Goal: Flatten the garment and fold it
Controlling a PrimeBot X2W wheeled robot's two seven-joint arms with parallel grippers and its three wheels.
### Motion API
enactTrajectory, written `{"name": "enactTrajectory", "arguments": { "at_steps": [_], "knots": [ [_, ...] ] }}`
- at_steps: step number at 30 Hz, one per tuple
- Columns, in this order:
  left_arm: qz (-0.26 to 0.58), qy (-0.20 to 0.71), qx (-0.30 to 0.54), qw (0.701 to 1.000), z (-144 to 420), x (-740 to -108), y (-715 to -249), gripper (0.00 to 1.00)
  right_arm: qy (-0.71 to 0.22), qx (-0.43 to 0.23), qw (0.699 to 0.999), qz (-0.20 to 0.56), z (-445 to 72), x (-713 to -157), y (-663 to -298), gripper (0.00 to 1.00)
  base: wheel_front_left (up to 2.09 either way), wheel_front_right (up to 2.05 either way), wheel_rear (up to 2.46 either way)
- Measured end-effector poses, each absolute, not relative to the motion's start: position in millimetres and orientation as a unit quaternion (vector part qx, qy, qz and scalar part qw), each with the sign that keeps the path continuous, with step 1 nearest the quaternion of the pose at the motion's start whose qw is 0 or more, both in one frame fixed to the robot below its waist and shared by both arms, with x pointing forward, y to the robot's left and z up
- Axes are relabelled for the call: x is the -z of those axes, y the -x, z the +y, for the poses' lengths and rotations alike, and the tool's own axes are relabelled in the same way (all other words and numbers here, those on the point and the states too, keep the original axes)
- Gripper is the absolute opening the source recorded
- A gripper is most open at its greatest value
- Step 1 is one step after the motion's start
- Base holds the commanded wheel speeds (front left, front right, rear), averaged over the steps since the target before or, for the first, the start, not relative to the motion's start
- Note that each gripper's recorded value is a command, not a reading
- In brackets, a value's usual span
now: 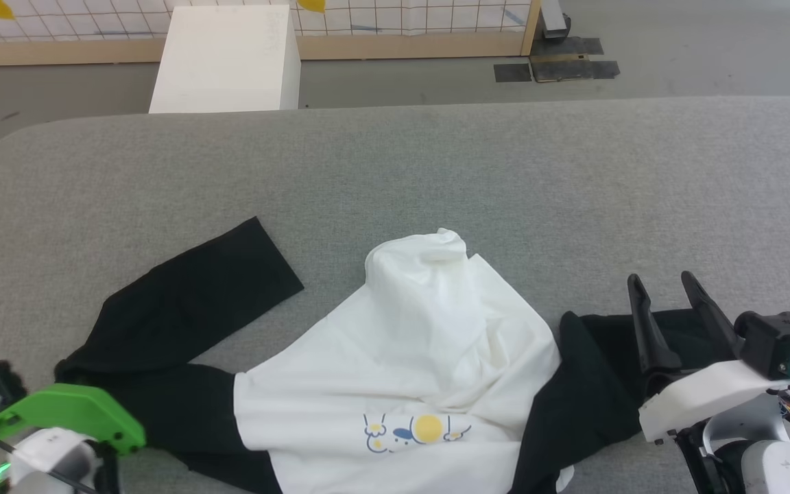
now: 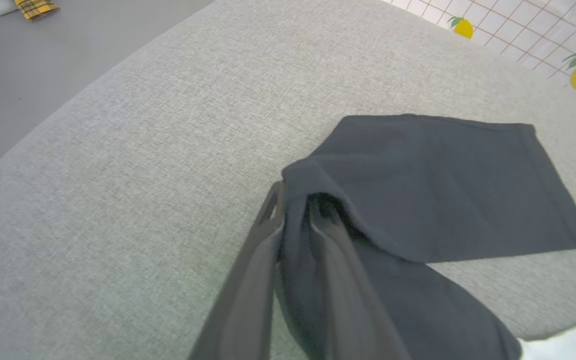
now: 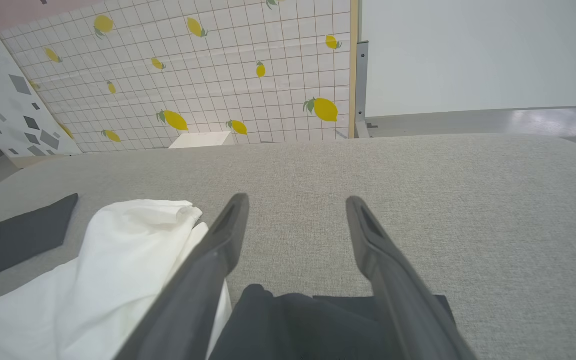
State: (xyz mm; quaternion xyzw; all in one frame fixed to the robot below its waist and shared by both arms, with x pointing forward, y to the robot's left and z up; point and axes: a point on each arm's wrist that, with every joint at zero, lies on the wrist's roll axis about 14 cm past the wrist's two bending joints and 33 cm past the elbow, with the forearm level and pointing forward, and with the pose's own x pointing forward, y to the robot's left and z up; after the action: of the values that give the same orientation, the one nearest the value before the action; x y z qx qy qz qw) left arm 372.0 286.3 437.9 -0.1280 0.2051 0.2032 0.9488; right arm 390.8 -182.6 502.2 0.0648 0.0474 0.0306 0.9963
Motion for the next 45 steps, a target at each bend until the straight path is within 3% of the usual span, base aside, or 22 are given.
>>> {"name": "enactTrajectory", "arguments": {
  "at_steps": [7, 12, 22, 27, 28, 29, 30, 32, 36, 41, 45],
  "knots": [
    [0.016, 0.169, -0.111, 0.979, 242, -499, -392, 1.00, -0.041, -0.069, 0.993, 0.084, -157, -494, -391, 1.00, 0.00, 0.00, 0.00],
    [-0.031, 0.152, -0.058, 0.986, 213, -515, -397, 1.00, -0.007, -0.153, 0.974, 0.167, -106, -472, -390, 1.00, 0.00, 0.00, 0.00],
    [-0.084, 0.137, -0.020, 0.987, 186, -537, -410, 1.00, 0.106, -0.238, 0.888, 0.379, -73, -409, -392, 1.00, 0.00, 0.00, 0.00],
    [-0.079, 0.123, -0.028, 0.989, 193, -532, -409, 1.00, 0.171, -0.267, 0.823, 0.472, -69, -381, -382, 1.00, 0.00, 0.00, 0.00],
    [-0.077, 0.123, -0.031, 0.989, 196, -530, -409, 1.00, 0.177, -0.270, 0.812, 0.486, -69, -379, -382, 0.68, 0.00, 0.00, 0.00],
    [-0.075, 0.122, -0.035, 0.989, 199, -529, -409, 1.00, 0.185, -0.275, 0.803, 0.495, -68, -377, -382, 0.24, 0.00, 0.00, 0.00],
    [-0.073, 0.120, -0.040, 0.989, 202, -527, -408, 1.00, 0.193, -0.279, 0.799, 0.497, -67, -378, -385, 0.00, 0.00, 0.00, 0.00],
    [-0.069, 0.117, -0.047, 0.990, 207, -524, -407, 1.00, 0.205, -0.282, 0.798, 0.492, -67, -379, -393, 0.00, 0.00, 0.00, 0.00],
    [-0.060, 0.117, -0.056, 0.990, 213, -517, -406, 1.00, 0.217, -0.276, 0.834, 0.425, -63, -397, -438, 0.00, 0.00, 0.00, 0.00],
    [-0.059, 0.119, -0.055, 0.990, 212, -516, -411, 1.00, 0.211, -0.254, 0.901, 0.281, -43, -459, -520, 0.00, 0.00, 0.00, 0.00],
    [-0.060, 0.119, -0.056, 0.989, 212, -517, -414, 1.00, 0.201, -0.247, 0.930, 0.184, -21, -503, -565, 0.00, 0.00, 0.00, 0.00]
  ]
}}
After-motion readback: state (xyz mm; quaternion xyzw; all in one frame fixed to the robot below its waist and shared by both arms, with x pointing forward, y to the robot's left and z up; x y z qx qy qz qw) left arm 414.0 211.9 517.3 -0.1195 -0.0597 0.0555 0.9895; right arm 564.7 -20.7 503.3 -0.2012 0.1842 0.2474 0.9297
